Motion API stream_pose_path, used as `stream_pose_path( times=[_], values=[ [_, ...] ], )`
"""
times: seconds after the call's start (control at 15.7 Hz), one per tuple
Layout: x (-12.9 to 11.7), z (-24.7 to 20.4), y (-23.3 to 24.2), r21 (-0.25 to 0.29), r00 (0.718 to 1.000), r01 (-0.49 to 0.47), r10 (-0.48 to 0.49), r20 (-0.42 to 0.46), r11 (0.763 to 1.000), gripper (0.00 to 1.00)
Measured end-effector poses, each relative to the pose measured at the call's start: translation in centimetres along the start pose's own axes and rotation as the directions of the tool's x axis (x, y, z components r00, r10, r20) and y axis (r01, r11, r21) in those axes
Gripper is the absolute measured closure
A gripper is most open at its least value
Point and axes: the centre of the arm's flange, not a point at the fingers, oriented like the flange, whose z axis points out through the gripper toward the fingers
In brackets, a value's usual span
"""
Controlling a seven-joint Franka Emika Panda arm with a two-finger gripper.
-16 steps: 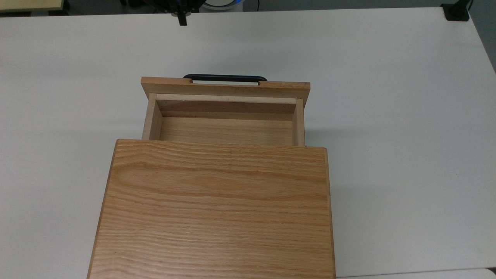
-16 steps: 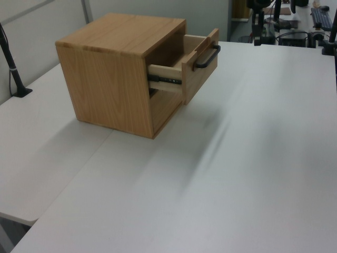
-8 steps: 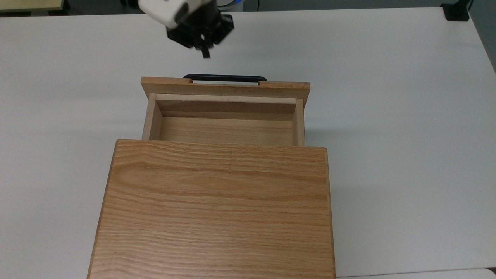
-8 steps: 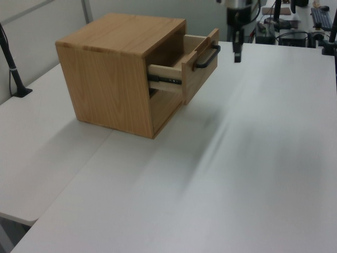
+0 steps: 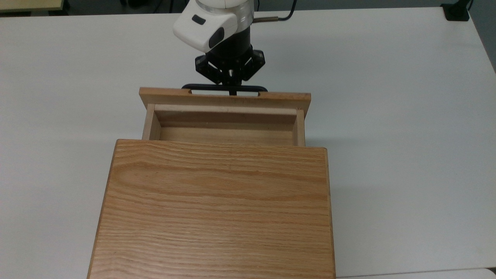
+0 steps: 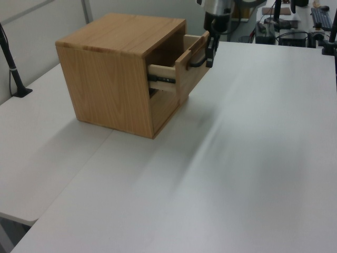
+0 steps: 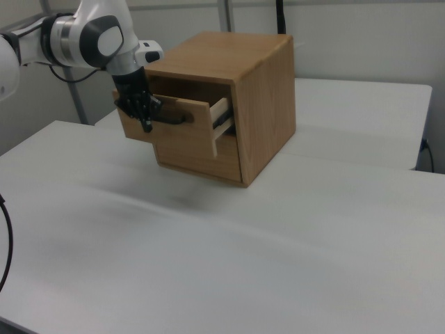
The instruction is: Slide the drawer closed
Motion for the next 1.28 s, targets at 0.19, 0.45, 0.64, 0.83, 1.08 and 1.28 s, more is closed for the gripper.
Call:
stream_pose_path(
  times=[0.19, 0.45, 0.64, 0.83, 1.08, 1.28],
  values=[
    [1.6, 0.9, 0.0, -0.002, 0.997, -0.037, 0.037, -0.069, 0.999, 1.0],
    [3.4, 2.5, 0.1, 0.0, 0.987, -0.075, 0.074, -0.141, 0.997, 1.0],
    [4.7, 3.0, 0.5, 0.003, 0.97, -0.103, 0.101, -0.221, 0.995, 1.0],
    [5.8, 3.3, 1.0, 0.003, 0.954, -0.124, 0.12, -0.274, 0.992, 1.0],
    [6.1, 3.6, 0.9, -0.001, 0.952, -0.124, 0.118, -0.284, 0.992, 1.0],
    [6.1, 3.6, 0.6, 0.0, 0.952, -0.12, 0.115, -0.285, 0.993, 1.0]
  ],
)
